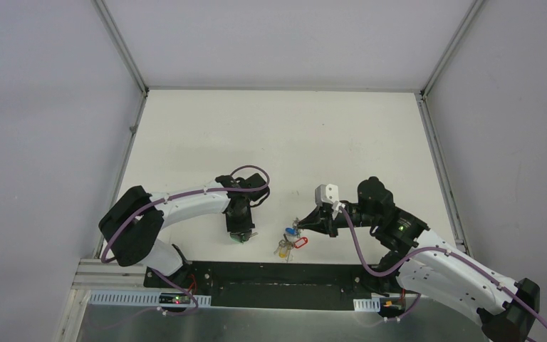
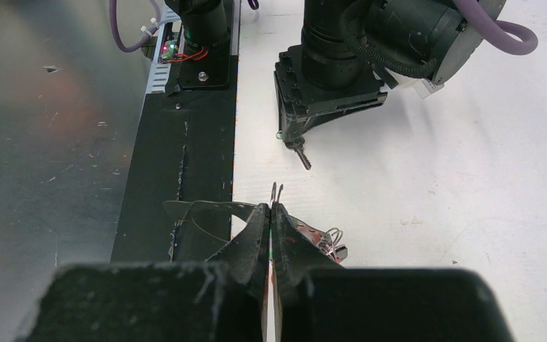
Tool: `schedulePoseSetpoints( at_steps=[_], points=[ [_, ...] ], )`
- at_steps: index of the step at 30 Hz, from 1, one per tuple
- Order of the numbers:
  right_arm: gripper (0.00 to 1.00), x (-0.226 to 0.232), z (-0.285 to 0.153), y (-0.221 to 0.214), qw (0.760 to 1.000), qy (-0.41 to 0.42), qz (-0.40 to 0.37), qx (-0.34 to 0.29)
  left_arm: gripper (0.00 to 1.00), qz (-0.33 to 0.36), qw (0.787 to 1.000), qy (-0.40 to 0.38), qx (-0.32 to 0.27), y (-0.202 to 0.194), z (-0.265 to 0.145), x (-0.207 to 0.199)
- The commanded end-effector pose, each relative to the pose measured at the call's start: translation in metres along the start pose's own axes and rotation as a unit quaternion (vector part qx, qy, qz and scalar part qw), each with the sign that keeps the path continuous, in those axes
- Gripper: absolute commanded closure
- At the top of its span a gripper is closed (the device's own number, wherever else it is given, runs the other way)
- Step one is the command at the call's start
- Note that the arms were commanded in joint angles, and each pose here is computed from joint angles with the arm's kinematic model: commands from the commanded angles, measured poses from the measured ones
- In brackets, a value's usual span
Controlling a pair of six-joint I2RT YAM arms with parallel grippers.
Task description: Put the keys on the keyring
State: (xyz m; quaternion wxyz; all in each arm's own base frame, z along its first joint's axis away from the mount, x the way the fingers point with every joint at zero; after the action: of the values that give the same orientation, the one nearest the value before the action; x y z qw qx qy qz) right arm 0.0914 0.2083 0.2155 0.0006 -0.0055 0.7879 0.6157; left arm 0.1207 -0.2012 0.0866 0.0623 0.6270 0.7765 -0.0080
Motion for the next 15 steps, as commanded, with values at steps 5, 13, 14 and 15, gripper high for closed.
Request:
schedulePoseSetpoints(
  at_steps=[5,13,14,15],
  points=[
    [1.00,-0.001,0.001,0.019,0.999,0.007,-0.027,-0.038,0.89,0.005,1.000,-0.008,-0.012,0.001,-0.007,-0.004],
    [1.00,-0.001,0.002,0.020,0.999,0.010,-0.029,-0.037,1.00,0.009,0.999,-0.024,-0.024,0.003,-0.020,-0.005],
    [1.00,-0.002,0.002,0.021,0.999,0.010,-0.031,-0.037,1.00,0.013,0.999,-0.027,-0.028,0.004,-0.023,-0.006],
    [1.00,-0.002,0.002,0.021,0.999,0.010,-0.031,-0.037,1.00,0.019,0.999,-0.031,-0.031,0.004,-0.027,-0.007]
  ],
)
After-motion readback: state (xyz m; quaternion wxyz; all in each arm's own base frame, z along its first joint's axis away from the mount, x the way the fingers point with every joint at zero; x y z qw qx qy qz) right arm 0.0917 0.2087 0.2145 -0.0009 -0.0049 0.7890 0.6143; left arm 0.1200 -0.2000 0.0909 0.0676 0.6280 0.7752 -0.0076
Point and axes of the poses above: each gripper's point midway between its finger pads, its own z axis out along the fingers, its own x axis along the line the jaws close on, y = z × x, the point moved 6 cm from there along -z, back along the fingers, and after that the axes turned 1 degree about -z, right-handed, at the moved point
